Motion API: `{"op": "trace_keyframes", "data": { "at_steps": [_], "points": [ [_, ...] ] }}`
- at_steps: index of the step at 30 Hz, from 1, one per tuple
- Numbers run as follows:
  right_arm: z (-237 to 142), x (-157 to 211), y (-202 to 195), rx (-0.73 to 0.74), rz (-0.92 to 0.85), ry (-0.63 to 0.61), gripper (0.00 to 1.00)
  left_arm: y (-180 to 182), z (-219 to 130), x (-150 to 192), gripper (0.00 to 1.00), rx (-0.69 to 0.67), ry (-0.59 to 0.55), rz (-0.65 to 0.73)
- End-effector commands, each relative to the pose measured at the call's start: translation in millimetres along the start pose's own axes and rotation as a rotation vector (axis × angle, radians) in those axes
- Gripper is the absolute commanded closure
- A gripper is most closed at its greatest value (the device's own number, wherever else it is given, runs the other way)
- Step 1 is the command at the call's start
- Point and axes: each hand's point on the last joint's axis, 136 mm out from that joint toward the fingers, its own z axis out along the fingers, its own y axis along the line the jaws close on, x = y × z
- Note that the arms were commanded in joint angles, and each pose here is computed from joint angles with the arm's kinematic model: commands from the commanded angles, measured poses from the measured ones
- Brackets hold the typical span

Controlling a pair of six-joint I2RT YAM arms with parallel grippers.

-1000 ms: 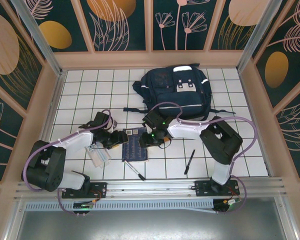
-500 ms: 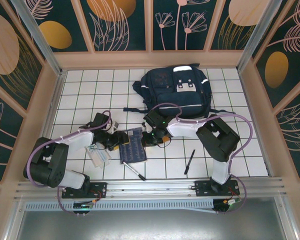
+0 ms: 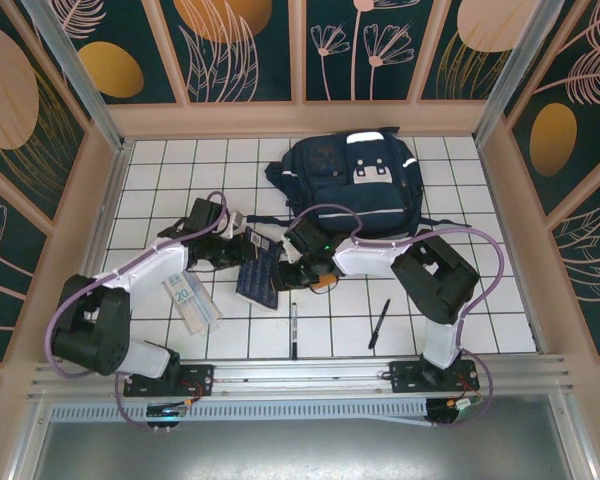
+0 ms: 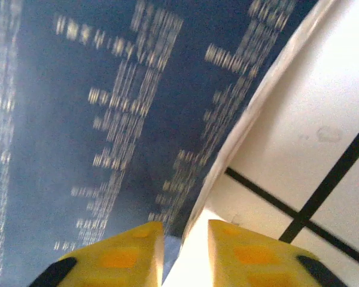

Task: Pack the student bag

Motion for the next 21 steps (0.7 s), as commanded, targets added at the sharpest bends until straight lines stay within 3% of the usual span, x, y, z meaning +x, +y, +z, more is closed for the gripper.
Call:
{"op": "trace_keyframes", "data": {
  "at_steps": [1, 6, 11, 15, 16, 19, 21],
  "points": [
    [-19.5, -24.6, 2.9, 0.021, -0.055, -0.116, 0.7, 11.2, -0.5, -11.9, 1.0, -0.104, -0.011, 0.052],
    [-64.6, -39.1, 23.8, 0.015, -0.1, -0.247, 0.56, -16.1, -44.0, -46.9, 1.0, -0.134, -0.147, 0.184],
    [-140.9, -60.2, 52.7, -0.009, -0.186, -0.446, 0.47, -100.0, -114.8, -74.4, 1.0, 0.089, -0.355, 0.414],
    [-225.5, -84.7, 57.7, 0.013, -0.184, -0.703, 0.42, -162.9, -173.5, -62.0, 1.0, 0.308, -0.617, 0.864],
    [-250.3, -91.6, 52.8, 0.003, -0.112, -0.773, 0.35, -171.0, -187.5, -52.6, 1.0, 0.33, -0.729, 1.025],
    [-308.6, -104.3, 25.9, -0.083, 0.256, -0.87, 0.28, -172.5, -208.9, -26.0, 1.0, 0.269, -1.068, 1.44],
    [-324.1, -105.0, 19.9, -0.194, 0.466, -0.815, 0.27, -161.5, -201.0, -28.8, 1.0, 0.142, -1.153, 1.573]
  ]
}}
